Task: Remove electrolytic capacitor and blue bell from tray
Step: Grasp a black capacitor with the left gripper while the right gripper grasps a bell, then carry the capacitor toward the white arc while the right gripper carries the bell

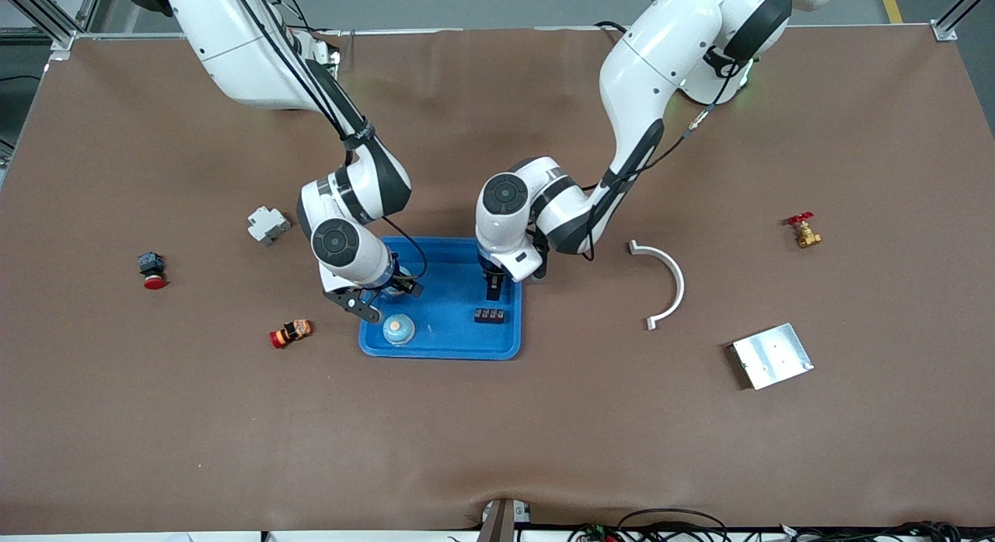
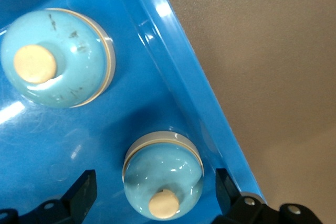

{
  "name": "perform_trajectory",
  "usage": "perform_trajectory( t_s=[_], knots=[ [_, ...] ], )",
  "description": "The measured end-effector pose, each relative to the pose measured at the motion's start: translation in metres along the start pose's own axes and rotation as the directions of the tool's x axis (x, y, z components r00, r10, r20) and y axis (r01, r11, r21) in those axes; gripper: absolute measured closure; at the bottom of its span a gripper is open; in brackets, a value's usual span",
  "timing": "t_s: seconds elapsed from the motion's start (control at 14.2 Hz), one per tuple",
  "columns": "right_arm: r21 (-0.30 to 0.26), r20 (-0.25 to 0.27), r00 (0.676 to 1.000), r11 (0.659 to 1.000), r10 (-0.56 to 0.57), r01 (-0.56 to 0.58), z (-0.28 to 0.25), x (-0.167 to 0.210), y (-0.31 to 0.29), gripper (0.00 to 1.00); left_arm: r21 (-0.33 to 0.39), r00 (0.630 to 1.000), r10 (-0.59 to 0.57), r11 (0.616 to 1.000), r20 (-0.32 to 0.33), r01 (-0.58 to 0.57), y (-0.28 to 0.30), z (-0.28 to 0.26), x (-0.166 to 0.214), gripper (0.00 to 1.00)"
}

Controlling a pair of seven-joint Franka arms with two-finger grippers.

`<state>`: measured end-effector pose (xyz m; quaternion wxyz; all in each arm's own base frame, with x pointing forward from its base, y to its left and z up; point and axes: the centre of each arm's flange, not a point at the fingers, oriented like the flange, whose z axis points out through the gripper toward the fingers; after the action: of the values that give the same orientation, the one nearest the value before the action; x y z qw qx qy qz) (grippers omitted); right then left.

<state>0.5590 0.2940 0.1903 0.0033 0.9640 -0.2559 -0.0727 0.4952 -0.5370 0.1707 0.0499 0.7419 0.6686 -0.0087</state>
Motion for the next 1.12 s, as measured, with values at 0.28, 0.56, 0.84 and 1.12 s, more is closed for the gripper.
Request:
perform_trajectory(
  t_s=[0.28,0.56,0.84,1.12],
  knots=[
    [0.001,0.0,1.0,1.0,0.002,-0.002,0.002,0.0,0.0,0.0,-0.025,0.998,0.066,0.997,-0.016,-0.066,-0.004,-0.003,-0.008,0.46],
    [0.001,0.0,1.0,1.0,0.004,-0.004,0.002,0.0,-0.001,0.0,-0.054,0.994,0.105,0.993,-0.024,-0.106,0.005,-0.01,-0.007,0.65],
    [0.001,0.0,1.0,1.0,0.006,-0.006,0.002,0.0,-0.001,0.0,-0.071,0.975,0.219,0.973,-0.038,-0.222,0.016,-0.046,-0.008,0.65],
    [0.001,0.001,1.0,1.0,0.009,-0.009,0.002,0.0,-0.001,0.2,-0.048,0.896,0.437,0.896,-0.076,-0.441,0.022,-0.115,-0.006,0.65]
  ],
)
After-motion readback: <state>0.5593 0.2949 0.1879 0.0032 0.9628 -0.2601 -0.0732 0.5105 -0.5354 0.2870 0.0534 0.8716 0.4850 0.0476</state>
